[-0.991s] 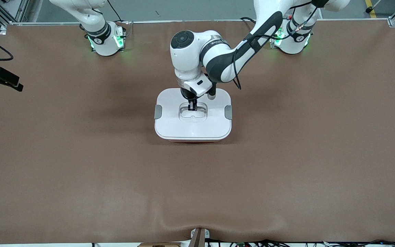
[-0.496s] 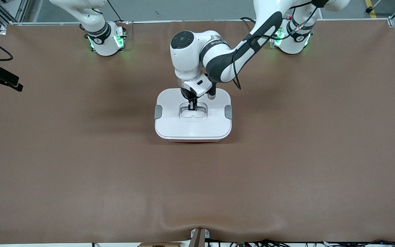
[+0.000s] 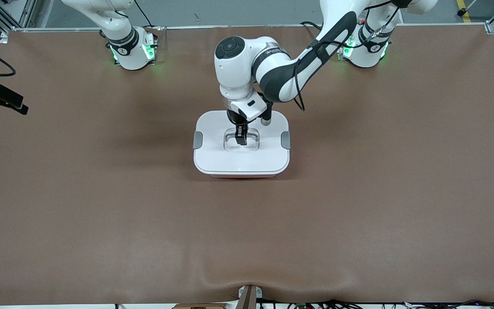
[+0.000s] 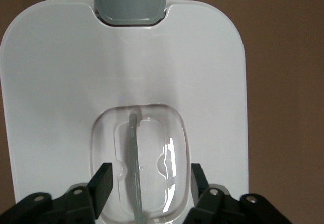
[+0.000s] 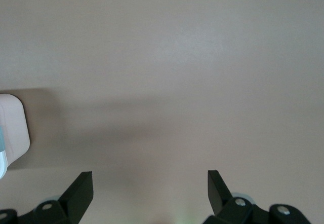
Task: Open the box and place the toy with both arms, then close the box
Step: 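Open the left gripper and lift it off the lid handle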
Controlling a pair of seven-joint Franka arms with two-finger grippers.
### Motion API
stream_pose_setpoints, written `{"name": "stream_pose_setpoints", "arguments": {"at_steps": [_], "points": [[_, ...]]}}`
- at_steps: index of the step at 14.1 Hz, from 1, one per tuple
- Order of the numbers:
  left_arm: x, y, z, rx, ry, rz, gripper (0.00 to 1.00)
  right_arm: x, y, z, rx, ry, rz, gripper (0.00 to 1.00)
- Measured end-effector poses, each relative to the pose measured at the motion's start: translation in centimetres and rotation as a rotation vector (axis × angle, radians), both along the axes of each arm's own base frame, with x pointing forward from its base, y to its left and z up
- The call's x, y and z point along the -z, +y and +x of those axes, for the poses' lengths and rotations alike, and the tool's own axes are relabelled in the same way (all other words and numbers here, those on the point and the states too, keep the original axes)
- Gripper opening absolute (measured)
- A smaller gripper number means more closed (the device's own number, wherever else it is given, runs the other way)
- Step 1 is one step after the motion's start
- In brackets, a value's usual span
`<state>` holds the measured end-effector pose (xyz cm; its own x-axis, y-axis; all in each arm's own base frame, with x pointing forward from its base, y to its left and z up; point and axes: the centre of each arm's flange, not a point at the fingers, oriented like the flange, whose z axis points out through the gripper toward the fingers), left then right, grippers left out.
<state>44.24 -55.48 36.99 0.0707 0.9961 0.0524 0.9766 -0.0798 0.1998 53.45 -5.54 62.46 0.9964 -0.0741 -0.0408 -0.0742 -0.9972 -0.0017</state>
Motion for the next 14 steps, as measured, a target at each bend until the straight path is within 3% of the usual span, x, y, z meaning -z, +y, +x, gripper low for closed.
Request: {"name": "stream_pose_setpoints", "arguments": {"at_steps": [3, 6, 10, 14], "points": [[-2.6, 0.6, 0.4, 0.035, -0.028, -0.004, 1.0, 0.0, -0.1, 0.0, -0.001, 0.0, 0.0, 1.0], [-5.7, 3.3, 2.3, 0.088, -0.007, 0.006, 1.0, 0.0, -0.1, 0.0, -0.003, 0.001, 0.0, 1.0], [-12.1, 12.2, 8.3, 0.168, 0.049, -0.053, 1.0, 0.0, -0.1, 0.0, -0.003, 0.001, 0.0, 1.0], [-15.6, 23.0, 12.7, 0.387, 0.131, -0.029, 1.0, 0.0, -0.1, 0.0, -0.003, 0.001, 0.0, 1.0]]}}
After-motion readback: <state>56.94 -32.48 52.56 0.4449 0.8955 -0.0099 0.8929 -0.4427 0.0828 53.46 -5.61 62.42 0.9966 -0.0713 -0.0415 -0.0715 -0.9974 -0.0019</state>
